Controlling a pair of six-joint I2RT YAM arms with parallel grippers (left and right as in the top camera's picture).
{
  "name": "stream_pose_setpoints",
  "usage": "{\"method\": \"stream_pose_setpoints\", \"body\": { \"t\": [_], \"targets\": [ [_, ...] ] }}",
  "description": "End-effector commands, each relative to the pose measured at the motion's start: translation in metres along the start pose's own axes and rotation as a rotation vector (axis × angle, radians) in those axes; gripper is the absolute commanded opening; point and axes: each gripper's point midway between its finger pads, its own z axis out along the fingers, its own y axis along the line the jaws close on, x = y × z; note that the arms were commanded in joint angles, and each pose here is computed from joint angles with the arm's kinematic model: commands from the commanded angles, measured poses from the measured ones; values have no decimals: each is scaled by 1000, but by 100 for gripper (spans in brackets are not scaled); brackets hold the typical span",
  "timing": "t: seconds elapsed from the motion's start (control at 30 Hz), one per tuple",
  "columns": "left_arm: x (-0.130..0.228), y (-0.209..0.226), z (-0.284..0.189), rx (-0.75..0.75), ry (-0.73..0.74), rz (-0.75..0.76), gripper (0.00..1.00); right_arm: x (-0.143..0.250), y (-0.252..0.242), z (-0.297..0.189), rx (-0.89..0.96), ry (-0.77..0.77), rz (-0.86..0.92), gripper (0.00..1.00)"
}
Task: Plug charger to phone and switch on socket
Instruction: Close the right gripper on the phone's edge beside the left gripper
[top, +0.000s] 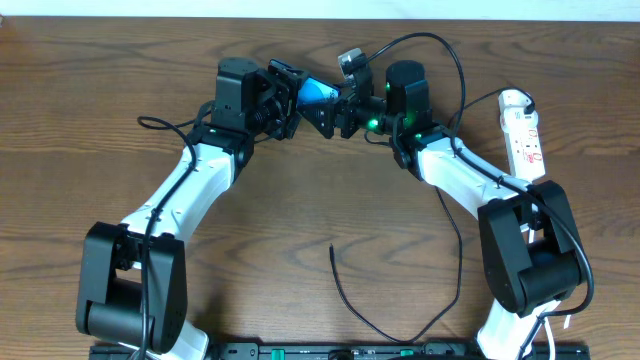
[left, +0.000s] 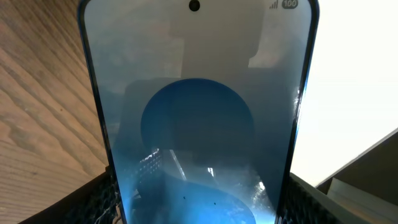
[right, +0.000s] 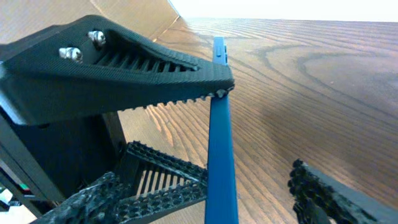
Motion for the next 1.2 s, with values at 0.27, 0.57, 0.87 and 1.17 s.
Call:
{"method": "stream_pose_setpoints", "body": {
  "t": [0.27,0.57,0.87,1.17],
  "targets": [
    [11,-12,-6,36,44,8,7,-9,0,1,20,-22,19,70],
    [16,-12,-5,34,54,13,7,-9,0,1,19,-21,38,59],
    [21,-12,-3,32,63,19,7,-9,0,1,20,-19,40,46],
    [22,-12,-3,32,64,19,8,-9,0,1,20,-19,40,28]
  ]
}}
